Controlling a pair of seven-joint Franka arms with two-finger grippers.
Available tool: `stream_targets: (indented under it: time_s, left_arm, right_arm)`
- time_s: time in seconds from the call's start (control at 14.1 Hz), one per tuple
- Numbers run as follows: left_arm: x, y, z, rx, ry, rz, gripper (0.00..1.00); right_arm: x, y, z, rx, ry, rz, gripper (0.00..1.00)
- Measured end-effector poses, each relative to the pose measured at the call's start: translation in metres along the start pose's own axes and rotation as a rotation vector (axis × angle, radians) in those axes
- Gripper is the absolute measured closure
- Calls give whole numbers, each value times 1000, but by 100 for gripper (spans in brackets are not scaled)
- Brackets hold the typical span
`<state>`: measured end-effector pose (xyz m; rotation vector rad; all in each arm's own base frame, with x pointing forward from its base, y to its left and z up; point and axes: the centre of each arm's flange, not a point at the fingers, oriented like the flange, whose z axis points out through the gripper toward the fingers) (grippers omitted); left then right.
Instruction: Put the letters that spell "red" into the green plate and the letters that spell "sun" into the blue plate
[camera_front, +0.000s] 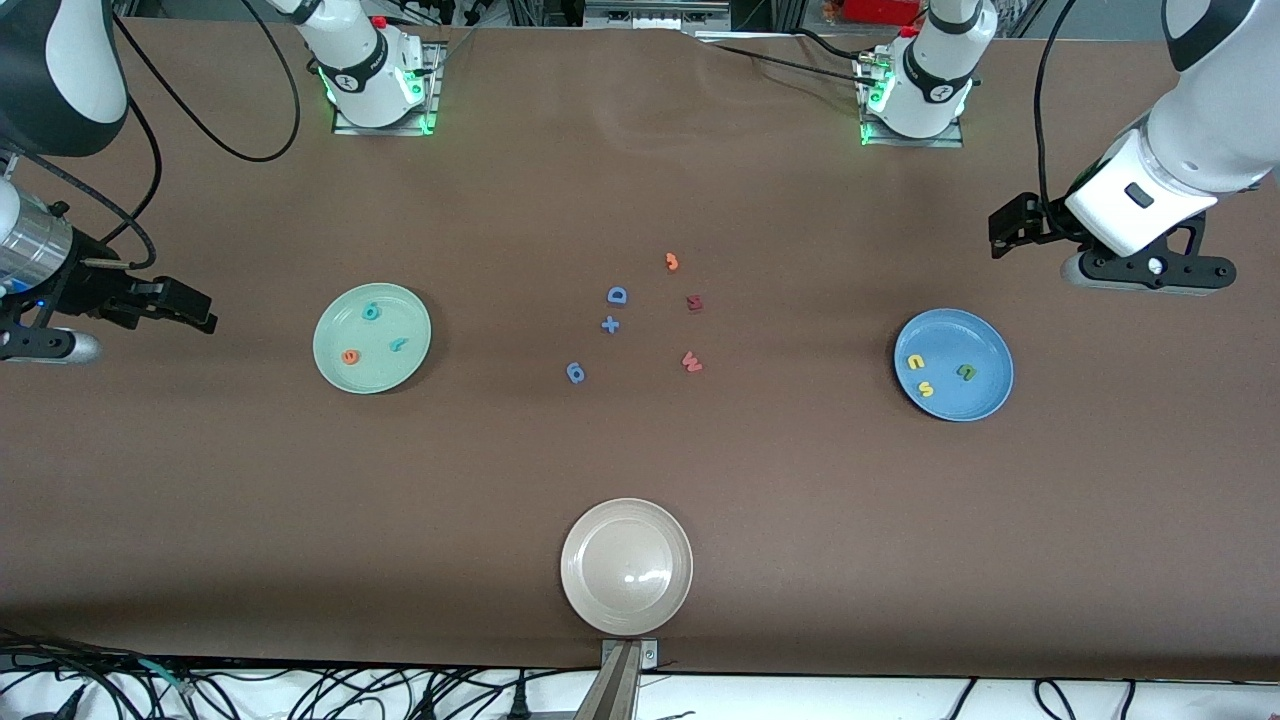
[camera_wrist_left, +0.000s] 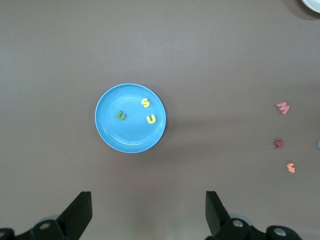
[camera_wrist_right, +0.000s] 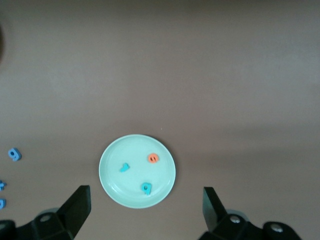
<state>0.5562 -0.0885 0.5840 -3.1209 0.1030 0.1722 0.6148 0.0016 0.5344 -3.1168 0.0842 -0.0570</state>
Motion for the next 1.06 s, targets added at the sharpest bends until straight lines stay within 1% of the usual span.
stream_targets:
  time_s: [0.21,0.42,0.64,1.06]
  left_arm:
    - [0,0,0,0,0,0,0]
    - [0,0,0,0,0,0,0]
    - [0,0,0,0,0,0,0]
    - [0,0,0,0,0,0,0]
  right_arm:
    - [-1,-14,0,5,-1,31,0]
    - [-5,-26,4,7,-27,38,0]
    - [-6,-26,5,51,-41,59,0]
    - [-6,-23,3,56,-39,65,0]
